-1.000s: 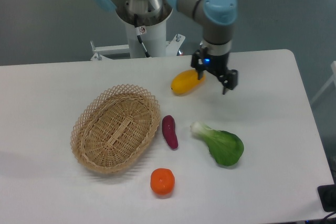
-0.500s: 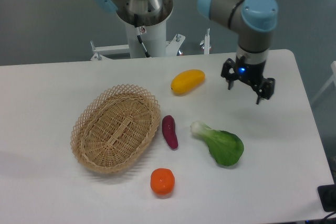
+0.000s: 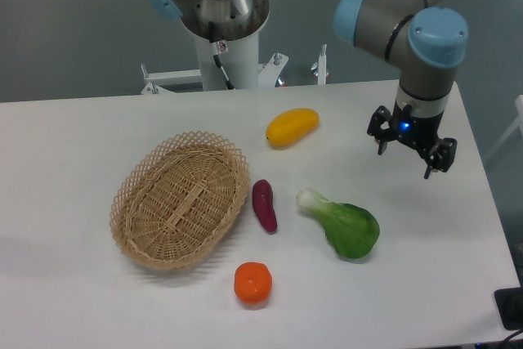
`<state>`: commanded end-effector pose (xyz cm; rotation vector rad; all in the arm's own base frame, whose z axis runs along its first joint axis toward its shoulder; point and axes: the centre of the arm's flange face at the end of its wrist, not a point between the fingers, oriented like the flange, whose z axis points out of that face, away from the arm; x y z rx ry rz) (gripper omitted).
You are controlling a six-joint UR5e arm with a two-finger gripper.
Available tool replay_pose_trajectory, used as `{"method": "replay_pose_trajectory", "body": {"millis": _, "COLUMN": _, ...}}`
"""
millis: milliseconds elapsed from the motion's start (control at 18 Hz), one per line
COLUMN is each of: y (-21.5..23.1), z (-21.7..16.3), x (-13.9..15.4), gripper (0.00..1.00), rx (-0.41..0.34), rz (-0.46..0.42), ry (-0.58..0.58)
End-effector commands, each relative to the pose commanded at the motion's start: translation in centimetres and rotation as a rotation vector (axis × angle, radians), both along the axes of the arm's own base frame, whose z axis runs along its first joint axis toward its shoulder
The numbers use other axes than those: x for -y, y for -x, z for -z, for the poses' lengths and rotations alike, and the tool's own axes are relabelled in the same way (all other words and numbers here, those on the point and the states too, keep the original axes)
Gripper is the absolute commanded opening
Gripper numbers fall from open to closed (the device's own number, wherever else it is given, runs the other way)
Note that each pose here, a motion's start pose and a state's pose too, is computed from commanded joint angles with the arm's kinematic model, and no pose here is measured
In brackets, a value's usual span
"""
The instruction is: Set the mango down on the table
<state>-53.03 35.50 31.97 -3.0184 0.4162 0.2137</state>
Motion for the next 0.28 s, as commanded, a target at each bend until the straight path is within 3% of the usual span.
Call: {"method": "replay_pose_trajectory", "body": {"millis": 278, "y": -0.12, "z": 0.15, "x": 0.02, "gripper": 1.00, "rx": -0.003, "rz": 0.002, "ry": 0.017}}
